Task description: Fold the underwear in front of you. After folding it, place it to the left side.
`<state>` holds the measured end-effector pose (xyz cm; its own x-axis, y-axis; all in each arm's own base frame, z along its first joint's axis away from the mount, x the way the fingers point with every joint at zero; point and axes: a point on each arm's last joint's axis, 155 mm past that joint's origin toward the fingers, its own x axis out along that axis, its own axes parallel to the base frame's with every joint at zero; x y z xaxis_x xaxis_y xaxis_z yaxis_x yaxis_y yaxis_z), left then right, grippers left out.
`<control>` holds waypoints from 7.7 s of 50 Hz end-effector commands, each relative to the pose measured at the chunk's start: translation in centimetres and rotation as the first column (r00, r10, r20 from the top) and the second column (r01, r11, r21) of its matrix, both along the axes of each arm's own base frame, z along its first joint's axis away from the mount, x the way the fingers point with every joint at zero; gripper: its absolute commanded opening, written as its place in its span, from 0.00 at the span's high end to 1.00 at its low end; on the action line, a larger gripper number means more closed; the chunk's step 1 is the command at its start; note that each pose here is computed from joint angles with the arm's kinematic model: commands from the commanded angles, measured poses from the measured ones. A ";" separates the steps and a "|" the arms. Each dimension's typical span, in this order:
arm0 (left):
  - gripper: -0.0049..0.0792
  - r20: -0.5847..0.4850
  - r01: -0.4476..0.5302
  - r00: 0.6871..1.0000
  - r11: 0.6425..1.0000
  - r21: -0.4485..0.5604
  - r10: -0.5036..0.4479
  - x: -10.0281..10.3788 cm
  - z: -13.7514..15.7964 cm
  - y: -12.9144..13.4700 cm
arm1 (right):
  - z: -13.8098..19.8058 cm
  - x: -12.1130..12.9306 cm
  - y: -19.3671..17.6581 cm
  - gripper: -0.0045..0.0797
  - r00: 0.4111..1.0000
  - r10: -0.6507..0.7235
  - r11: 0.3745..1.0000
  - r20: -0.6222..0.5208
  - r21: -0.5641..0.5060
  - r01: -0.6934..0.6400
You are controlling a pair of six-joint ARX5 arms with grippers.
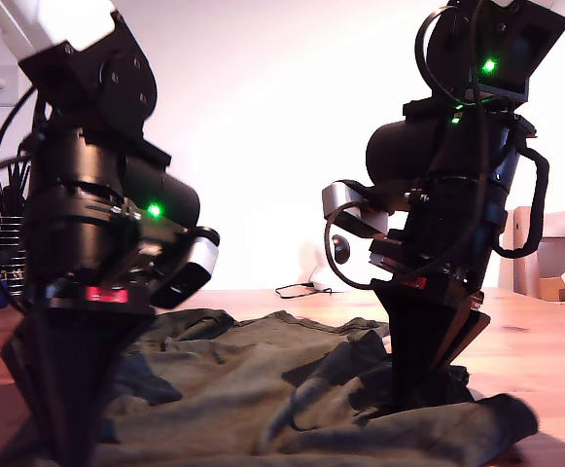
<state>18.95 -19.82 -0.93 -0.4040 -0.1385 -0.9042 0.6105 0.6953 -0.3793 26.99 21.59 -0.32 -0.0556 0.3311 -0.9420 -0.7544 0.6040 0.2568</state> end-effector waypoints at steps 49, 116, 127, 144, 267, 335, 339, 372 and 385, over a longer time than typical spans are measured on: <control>0.97 -0.002 -0.031 1.000 0.999 -0.007 0.031 1.8 -1.0 3.3 | -0.3 -1.7 2.9 0.96 0.991 -0.117 0.993 -0.064 0.012 0.118; 0.97 0.494 -0.178 0.661 0.757 -0.629 0.565 8.8 11.6 4.4 | 12.3 2.5 0.7 0.96 0.728 -0.554 0.802 0.403 0.492 0.338; 0.97 0.388 -0.325 0.625 0.678 -0.660 0.677 6.7 10.4 6.4 | 11.3 -0.2 -0.6 0.96 0.739 -0.596 0.762 0.314 0.511 0.398; 0.69 0.105 -0.599 0.649 0.591 -0.541 0.754 1.5 7.4 6.6 | 7.8 -5.6 -0.1 0.91 0.799 -0.602 0.728 -0.016 0.402 0.556; 0.29 -0.239 -0.784 0.620 0.583 -0.213 0.747 -2.3 1.3 3.6 | 8.7 -5.1 0.7 0.60 0.839 -0.542 0.760 0.043 0.452 0.468; 0.29 -0.107 -0.771 0.601 0.540 -0.337 0.792 2.7 2.1 4.1 | 8.9 -6.3 1.5 0.61 0.869 -0.494 0.769 -0.006 0.462 0.441; 0.29 -0.106 -0.766 0.603 0.537 -0.353 0.791 3.0 2.3 3.9 | 8.9 -6.3 1.5 0.61 0.869 -0.494 0.769 -0.006 0.463 0.440; 0.31 -0.108 -0.744 0.626 0.550 -0.379 0.772 3.5 3.7 3.6 | 8.9 -6.4 1.5 0.61 0.871 -0.491 0.769 -0.009 0.464 0.439; 0.31 -0.067 -0.739 0.633 0.577 -0.348 0.771 3.2 3.0 4.4 | 8.9 -6.4 1.6 0.61 0.873 -0.487 0.769 -0.013 0.467 0.436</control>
